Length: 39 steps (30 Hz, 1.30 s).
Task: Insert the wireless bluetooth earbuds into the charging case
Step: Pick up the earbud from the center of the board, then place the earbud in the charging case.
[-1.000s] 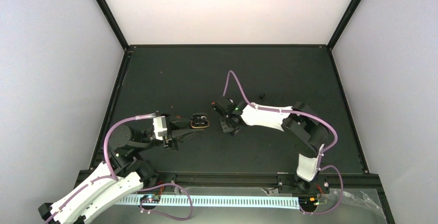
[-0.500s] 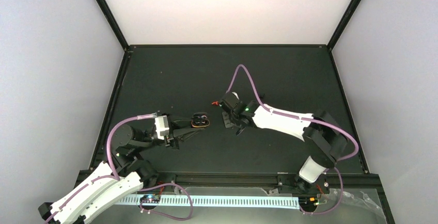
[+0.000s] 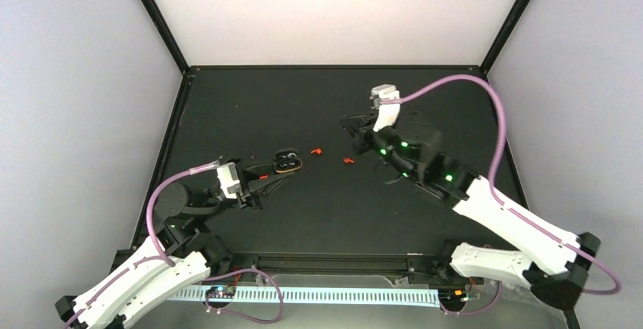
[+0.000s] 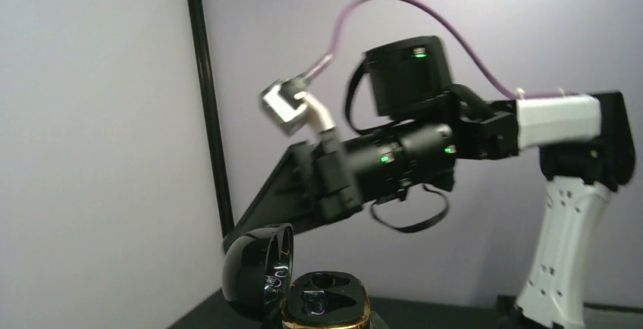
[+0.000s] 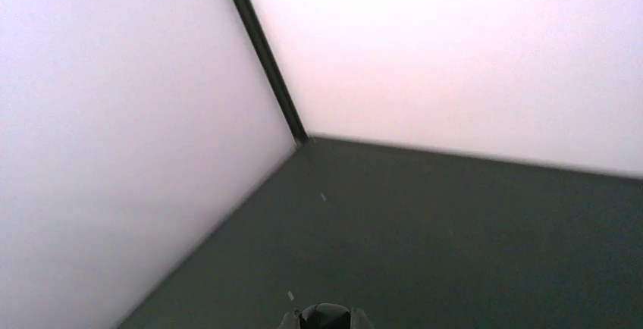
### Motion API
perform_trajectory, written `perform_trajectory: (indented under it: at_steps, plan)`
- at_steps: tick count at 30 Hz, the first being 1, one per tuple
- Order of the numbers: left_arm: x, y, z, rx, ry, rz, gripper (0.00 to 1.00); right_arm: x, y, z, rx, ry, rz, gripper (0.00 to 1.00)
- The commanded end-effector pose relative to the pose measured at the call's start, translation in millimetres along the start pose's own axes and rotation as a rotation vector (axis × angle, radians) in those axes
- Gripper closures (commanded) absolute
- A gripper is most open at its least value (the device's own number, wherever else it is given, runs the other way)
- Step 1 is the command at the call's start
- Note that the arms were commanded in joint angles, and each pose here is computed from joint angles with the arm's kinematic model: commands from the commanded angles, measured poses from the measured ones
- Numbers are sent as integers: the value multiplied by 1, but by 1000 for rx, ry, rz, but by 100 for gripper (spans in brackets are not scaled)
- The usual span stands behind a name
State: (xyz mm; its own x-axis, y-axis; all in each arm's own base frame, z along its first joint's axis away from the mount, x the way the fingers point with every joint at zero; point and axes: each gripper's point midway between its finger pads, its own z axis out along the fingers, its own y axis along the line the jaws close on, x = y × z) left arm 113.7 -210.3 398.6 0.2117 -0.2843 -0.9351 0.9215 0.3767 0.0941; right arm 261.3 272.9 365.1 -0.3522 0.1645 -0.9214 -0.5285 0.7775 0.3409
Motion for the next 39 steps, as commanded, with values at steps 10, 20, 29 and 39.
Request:
perform_trajectory:
  at_steps: [10, 20, 29, 39]
  plan:
    - [-61, 21, 42, -33, -304, 144, 98, -119, 79, -134, -508, -569, -143, 99]
    - [-65, 17, 74, 21, -385, 183, 98, -111, 110, -161, -685, -661, -241, 99]
    - [-59, 11, 78, 36, -383, 137, 98, -96, 136, -153, -749, -648, -264, 99]
    - [-48, 19, 76, -21, -335, 46, 98, -82, 143, -131, -747, -571, -248, 99]
